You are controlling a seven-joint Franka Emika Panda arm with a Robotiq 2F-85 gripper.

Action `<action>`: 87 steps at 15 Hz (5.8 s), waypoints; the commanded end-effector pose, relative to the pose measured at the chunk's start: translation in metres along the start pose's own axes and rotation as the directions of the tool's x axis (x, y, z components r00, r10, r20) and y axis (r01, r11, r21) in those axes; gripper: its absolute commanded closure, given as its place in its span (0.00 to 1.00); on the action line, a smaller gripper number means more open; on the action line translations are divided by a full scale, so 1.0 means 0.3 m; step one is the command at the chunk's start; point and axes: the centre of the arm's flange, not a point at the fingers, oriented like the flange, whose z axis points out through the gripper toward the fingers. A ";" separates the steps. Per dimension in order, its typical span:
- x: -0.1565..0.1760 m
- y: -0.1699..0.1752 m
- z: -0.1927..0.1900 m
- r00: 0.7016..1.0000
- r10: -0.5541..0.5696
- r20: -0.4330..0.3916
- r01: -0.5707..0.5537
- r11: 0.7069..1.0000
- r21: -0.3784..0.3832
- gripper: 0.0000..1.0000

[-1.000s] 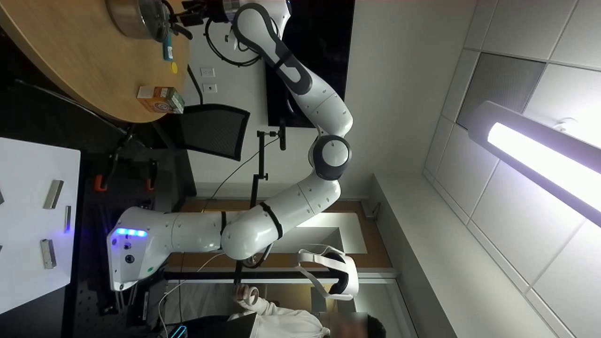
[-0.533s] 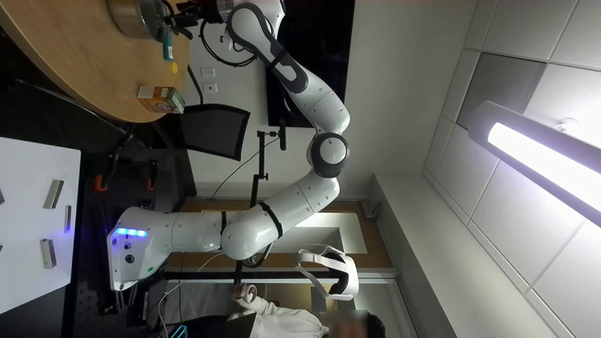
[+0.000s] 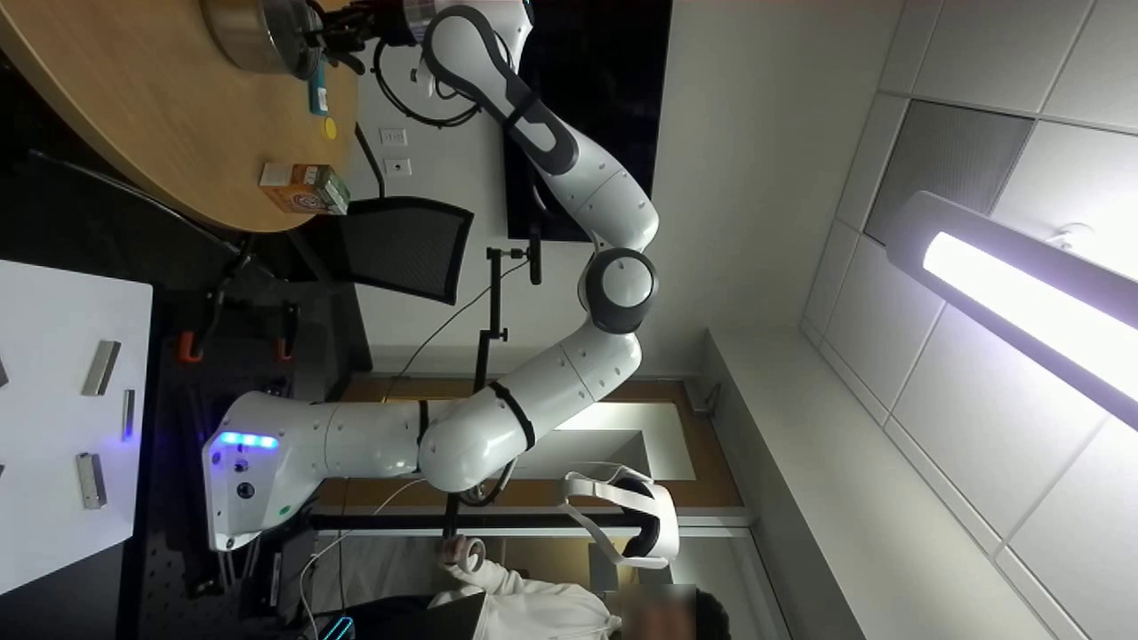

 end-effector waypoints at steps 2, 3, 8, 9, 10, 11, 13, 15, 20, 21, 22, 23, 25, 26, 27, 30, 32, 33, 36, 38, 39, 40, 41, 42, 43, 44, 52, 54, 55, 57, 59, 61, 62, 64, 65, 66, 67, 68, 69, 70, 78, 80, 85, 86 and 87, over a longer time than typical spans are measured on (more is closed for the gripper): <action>0.005 0.012 -0.006 1.000 0.014 0.004 -0.014 1.000 -0.020 0.65; 0.004 0.015 -0.008 1.000 0.014 0.003 -0.014 1.000 -0.022 0.71; 0.001 0.022 -0.012 1.000 0.018 0.003 -0.017 0.999 -0.032 1.00; 0.000 0.023 -0.011 1.000 0.018 0.003 -0.018 0.999 -0.033 0.98; 0.000 0.025 -0.011 1.000 0.020 0.003 -0.020 0.999 -0.033 0.96; -0.001 0.026 -0.012 1.000 0.022 0.002 -0.022 0.999 -0.033 0.96; 0.001 0.033 -0.022 0.999 0.041 0.004 -0.041 0.999 -0.032 0.96; 0.007 0.044 -0.049 0.997 0.073 -0.003 -0.073 0.997 -0.027 0.96; 0.029 0.093 -0.145 0.985 0.167 -0.040 -0.168 0.985 -0.038 0.96; 0.033 0.102 -0.163 0.983 0.177 -0.043 -0.179 0.983 -0.040 0.96; 0.037 0.110 -0.186 0.981 0.186 -0.051 -0.188 0.981 -0.047 0.96; 0.040 0.116 -0.207 0.981 0.189 -0.054 -0.192 0.980 -0.053 0.96; 0.046 0.120 -0.247 0.980 0.189 -0.060 -0.192 0.980 -0.058 0.96; 0.047 0.112 -0.269 0.983 0.176 -0.058 -0.179 0.982 -0.055 0.96; 0.046 0.098 -0.286 0.986 0.157 -0.054 -0.159 0.986 -0.048 0.96; 0.046 0.023 -0.316 0.997 0.070 -0.019 -0.071 0.997 -0.008 0.96; 0.058 -0.026 -0.333 1.000 0.015 0.003 -0.015 1.000 0.008 0.96; 0.066 -0.048 -0.340 1.000 -0.014 0.011 0.014 1.000 0.016 0.96; 0.095 -0.130 -0.361 0.995 -0.101 0.024 0.100 0.995 0.029 0.96; 0.116 -0.193 -0.370 0.986 -0.163 0.026 0.162 0.986 0.033 0.96; 0.126 -0.223 -0.374 0.981 -0.191 0.027 0.190 0.981 0.036 0.96; 0.134 -0.259 -0.374 0.974 -0.223 0.029 0.221 0.974 0.042 0.96; 0.142 -0.296 -0.372 0.966 -0.255 0.030 0.254 0.966 0.045 0.96; 0.148 -0.331 -0.370 0.958 -0.284 0.033 0.282 0.958 0.051 0.96; 0.151 -0.373 -0.360 0.947 -0.318 0.036 0.316 0.947 0.055 0.96; 0.152 -0.415 -0.349 0.936 -0.350 0.040 0.347 0.936 0.062 0.96; 0.125 -0.605 -0.201 0.886 -0.458 0.067 0.454 0.888 0.075 0.96; 0.115 -0.615 -0.150 0.895 -0.446 0.024 0.444 0.894 0.061 0.96; 0.111 -0.619 -0.130 0.900 -0.436 0.005 0.436 0.899 0.044 0.96; 0.104 -0.628 -0.097 0.911 -0.412 -0.025 0.413 0.911 0.020 0.96; 0.096 -0.635 -0.071 0.913 -0.405 -0.043 0.405 0.914 -0.002 0.96; 0.086 -0.642 -0.051 0.911 -0.408 -0.054 0.408 0.913 -0.015 0.96; 0.081 -0.641 -0.041 0.910 -0.410 -0.053 0.410 0.912 -0.019 0.96; 0.066 -0.636 -0.018 0.909 -0.415 -0.044 0.415 0.910 -0.027 0.96; 0.058 -0.631 -0.008 0.907 -0.419 -0.037 0.418 0.908 -0.031 0.96; 0.048 -0.623 0.004 0.906 -0.423 -0.027 0.422 0.906 -0.039 0.96; 0.037 -0.612 0.019 0.905 -0.425 -0.015 0.424 0.904 -0.045 0.96; 0.026 -0.601 0.030 0.904 -0.427 -0.003 0.427 0.903 -0.052 0.96; 0.015 -0.590 0.042 0.905 -0.425 0.009 0.425 0.903 -0.058 0.96; 0.003 -0.582 0.051 0.905 -0.424 0.022 0.425 0.903 -0.063 0.96; -0.046 -0.548 0.098 0.897 -0.433 0.090 0.440 0.896 -0.066 0.96; -0.046 -0.542 0.116 0.903 -0.419 0.093 0.426 0.902 -0.074 0.96; -0.039 -0.545 0.156 0.939 -0.336 0.074 0.342 0.934 -0.105 0.96; -0.036 -0.552 0.161 0.945 -0.322 0.065 0.327 0.939 -0.106 0.96; -0.033 -0.559 0.165 0.950 -0.307 0.057 0.312 0.944 -0.104 0.96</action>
